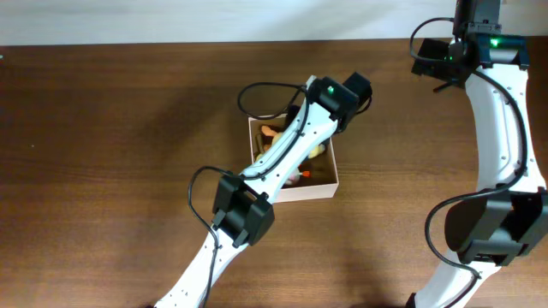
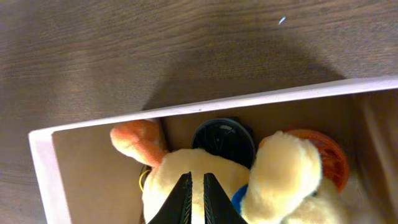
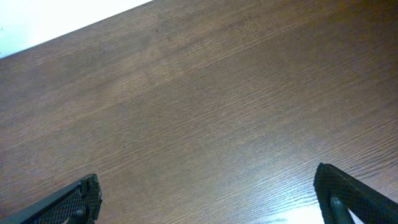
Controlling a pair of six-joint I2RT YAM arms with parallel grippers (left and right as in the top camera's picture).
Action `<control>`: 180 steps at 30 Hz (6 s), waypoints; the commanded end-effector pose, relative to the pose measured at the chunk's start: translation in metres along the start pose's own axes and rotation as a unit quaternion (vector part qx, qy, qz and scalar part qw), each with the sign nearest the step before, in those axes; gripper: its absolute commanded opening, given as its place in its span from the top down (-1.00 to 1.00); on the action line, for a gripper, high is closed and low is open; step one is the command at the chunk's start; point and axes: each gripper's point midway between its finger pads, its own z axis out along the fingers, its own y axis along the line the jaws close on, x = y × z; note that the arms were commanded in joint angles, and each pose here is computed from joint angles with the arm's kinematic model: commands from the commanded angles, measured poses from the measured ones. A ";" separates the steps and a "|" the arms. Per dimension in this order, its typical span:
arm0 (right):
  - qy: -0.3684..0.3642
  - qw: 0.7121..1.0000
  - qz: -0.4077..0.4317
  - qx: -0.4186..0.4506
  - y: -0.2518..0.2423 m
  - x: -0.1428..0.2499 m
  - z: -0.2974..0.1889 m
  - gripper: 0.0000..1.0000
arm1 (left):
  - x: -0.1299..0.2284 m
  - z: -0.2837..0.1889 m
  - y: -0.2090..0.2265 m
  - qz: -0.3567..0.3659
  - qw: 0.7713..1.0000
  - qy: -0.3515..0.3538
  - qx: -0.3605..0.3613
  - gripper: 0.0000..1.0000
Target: Pack container
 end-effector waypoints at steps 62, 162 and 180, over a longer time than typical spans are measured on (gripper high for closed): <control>-0.003 1.000 0.000 -0.001 -0.001 -0.003 -0.001 -0.97 | 0.014 -0.033 0.000 0.016 0.986 0.079 0.148 0.81; -0.003 1.000 0.000 -0.001 -0.001 -0.003 -0.001 -0.97 | -0.083 -0.032 0.276 -0.179 0.974 -0.094 -0.102 -0.99; -0.003 1.000 0.000 -0.001 -0.001 -0.003 -0.001 -0.98 | -0.061 -0.107 0.393 -0.373 0.913 -0.158 -0.059 -0.99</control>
